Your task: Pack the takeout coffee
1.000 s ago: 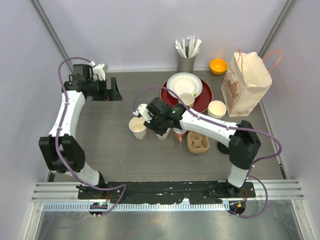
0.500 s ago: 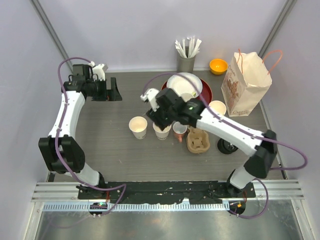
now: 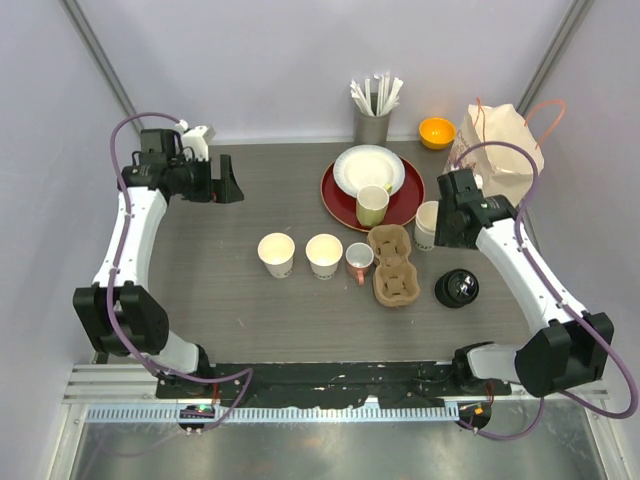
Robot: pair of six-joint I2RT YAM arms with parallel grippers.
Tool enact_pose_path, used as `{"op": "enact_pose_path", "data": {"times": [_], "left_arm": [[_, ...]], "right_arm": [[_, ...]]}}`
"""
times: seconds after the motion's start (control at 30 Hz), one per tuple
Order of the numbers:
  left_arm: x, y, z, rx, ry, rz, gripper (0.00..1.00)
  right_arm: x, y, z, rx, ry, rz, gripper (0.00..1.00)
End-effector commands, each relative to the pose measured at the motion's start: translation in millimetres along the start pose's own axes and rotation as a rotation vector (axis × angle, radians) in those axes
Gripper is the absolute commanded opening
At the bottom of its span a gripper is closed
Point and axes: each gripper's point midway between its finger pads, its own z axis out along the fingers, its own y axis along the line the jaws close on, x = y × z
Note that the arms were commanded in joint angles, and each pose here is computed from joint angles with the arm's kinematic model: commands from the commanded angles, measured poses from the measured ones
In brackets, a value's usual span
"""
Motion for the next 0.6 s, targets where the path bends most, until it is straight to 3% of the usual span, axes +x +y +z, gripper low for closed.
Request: {"op": "enact_pose_path", "data": {"times": [0.0, 0.4, 0.57], "left_arm": [[-7.5, -17.3, -17.9, 0.058, -0.051, 0.045, 0.99], [-6.9, -25.3, -25.7, 0.081, -0.067, 0.076, 0.99], [-6.5, -26.3, -27.0, 0.084, -0.066, 0.083, 0.99]], "right_arm": [[21.5, -27.7, 0.1, 0.149, 0.014, 0.173, 0.47], [52.0, -30.8, 10.1, 0.185, -0.020, 0.454, 0.35], [53.0, -52.4, 2.9, 0.260, -0.074, 0.546, 0.36]]}}
